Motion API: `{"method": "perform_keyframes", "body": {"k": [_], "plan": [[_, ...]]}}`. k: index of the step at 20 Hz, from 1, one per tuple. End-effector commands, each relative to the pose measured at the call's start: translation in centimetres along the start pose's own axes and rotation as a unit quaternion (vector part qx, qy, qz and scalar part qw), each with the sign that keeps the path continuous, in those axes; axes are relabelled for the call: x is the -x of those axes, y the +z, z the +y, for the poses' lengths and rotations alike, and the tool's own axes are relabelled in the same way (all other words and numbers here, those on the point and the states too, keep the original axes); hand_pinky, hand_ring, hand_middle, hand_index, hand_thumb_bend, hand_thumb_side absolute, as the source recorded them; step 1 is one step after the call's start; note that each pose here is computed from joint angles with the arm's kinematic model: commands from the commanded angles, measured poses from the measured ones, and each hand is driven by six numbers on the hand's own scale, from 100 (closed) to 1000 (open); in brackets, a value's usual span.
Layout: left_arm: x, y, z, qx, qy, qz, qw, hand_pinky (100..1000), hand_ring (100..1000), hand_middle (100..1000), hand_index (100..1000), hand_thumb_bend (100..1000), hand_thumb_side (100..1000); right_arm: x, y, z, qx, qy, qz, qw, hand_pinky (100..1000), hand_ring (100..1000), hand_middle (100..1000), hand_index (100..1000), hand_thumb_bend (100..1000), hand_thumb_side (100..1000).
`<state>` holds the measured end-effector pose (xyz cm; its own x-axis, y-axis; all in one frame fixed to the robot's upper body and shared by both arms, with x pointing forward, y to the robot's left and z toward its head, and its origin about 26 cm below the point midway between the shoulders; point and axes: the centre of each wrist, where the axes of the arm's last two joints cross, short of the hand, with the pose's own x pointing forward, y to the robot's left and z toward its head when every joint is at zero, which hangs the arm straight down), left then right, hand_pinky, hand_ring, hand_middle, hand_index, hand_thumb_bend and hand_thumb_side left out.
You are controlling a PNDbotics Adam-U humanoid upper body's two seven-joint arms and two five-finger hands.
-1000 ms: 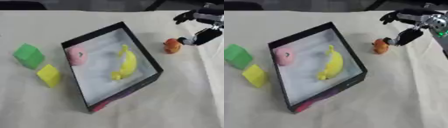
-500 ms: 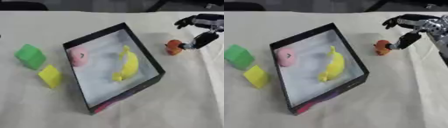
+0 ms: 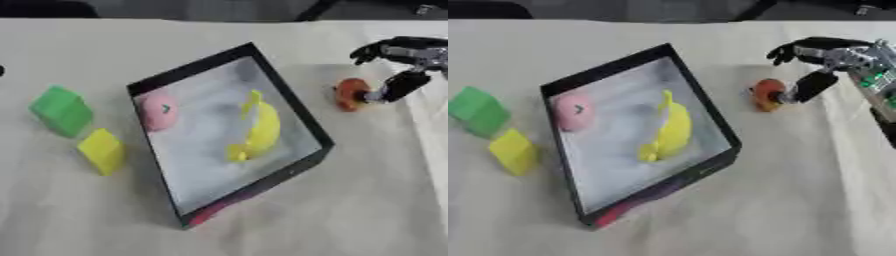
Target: Pick up objects on the table and place them in the box.
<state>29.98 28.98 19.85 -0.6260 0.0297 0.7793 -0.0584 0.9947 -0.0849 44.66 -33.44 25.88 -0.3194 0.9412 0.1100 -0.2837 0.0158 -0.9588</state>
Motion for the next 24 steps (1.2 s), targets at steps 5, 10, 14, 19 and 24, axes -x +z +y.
{"method": "perform_keyframes", "body": {"k": [5,10,14,19,24], "plan": [[-1.0,-0.5,-0.2,0.010,-0.003,-0.020,1.000,805,773,778,803,199,918,1.4,0.1,-0.3,0.007,0.003,0.033,0.999,967,924,825,937,378,288],[-0.9,-0.5,-0.2,0.011,-0.004,-0.019,1.000,805,773,778,803,198,918,1.4,0.2,-0.2,0.002,0.013,0.029,1.000,943,890,665,820,318,300],[-0.9,-0.4,-0.2,0.013,-0.005,-0.018,1.000,804,773,778,803,198,918,1.0,0.7,-0.5,0.010,0.013,0.022,1.000,903,819,566,730,226,330],[-0.9,-0.4,-0.2,0.014,-0.005,-0.018,1.000,804,773,778,803,198,917,0.6,0.8,-0.6,0.017,0.001,0.020,1.000,882,779,522,686,141,332],[-0.9,-0.4,-0.2,0.016,-0.006,-0.016,1.000,804,773,778,802,197,916,0.0,1.0,-0.9,0.024,-0.011,0.006,1.000,870,748,505,669,100,286]]}}
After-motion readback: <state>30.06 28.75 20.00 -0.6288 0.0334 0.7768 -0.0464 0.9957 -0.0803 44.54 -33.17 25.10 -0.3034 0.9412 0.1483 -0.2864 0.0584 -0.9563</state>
